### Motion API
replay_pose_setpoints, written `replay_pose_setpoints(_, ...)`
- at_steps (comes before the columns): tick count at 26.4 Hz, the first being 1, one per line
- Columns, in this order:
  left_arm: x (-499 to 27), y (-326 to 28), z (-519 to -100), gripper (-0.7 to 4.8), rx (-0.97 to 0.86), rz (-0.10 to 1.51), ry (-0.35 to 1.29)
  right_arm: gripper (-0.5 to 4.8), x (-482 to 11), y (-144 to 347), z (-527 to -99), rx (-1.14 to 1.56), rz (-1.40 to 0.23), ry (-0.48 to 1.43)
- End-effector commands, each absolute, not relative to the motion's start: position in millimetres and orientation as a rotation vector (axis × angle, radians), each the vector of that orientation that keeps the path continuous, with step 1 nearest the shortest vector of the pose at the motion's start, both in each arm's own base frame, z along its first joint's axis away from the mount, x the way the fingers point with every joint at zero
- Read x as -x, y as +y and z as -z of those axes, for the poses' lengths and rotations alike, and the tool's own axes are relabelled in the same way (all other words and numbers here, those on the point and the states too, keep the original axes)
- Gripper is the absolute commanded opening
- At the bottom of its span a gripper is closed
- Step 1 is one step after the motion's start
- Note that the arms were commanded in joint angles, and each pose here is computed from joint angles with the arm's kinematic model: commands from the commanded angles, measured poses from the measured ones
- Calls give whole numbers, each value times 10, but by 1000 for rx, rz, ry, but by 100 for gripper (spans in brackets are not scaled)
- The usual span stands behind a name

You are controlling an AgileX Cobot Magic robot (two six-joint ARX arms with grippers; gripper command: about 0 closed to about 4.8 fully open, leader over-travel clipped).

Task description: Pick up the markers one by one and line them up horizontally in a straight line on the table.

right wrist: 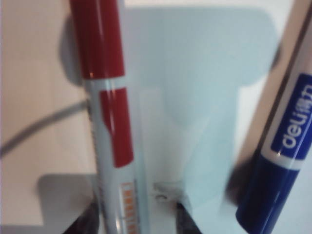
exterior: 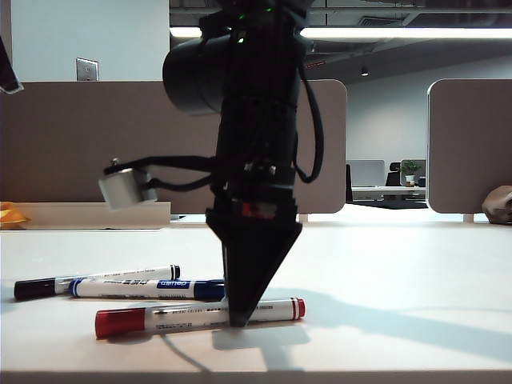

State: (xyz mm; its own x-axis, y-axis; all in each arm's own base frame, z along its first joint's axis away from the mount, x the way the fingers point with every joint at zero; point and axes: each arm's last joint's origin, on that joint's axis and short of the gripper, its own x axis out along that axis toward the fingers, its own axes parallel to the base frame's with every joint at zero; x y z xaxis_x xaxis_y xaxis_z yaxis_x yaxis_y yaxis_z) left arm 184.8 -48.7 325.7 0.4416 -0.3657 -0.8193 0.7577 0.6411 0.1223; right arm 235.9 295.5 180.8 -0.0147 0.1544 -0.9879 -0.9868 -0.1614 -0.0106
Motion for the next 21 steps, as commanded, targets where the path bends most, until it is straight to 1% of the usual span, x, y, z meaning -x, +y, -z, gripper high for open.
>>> replay_pose_setpoints(1,-1843,-488,-3275,61,-525,737,843,203,-2352,2976,-1818,1205,-1406,994)
replay_pose_setpoints(4,-1843,-488,-3275,61,-525,737,843,202,-2359,2981,-1819,1203,-1403,986)
replay_pose_setpoints(5,-1843,-488,-3275,61,-525,738,843,190,-2365,2983,-1820,1205,-1398,980)
replay_pose_setpoints(6,-1843,-488,-3275,61,-525,738,843,159,-2366,2983,-1820,1207,-1396,980)
replay_pose_setpoints(7,-1843,-488,-3275,61,-525,737,843,98,-2370,2980,-1820,1207,-1394,981)
replay_pose_setpoints(8,-1843,-488,-3275,61,-525,737,844,84,-2377,2974,-1820,1205,-1389,984)
replay_pose_setpoints(13,-1837,-486,-3272,61,-524,739,850,84,-2379,2960,-1817,1224,-1370,996)
replay_pose_setpoints(21,-1809,-480,-3264,61,-521,744,873,85,-2587,2656,-1810,1212,-1284,1139)
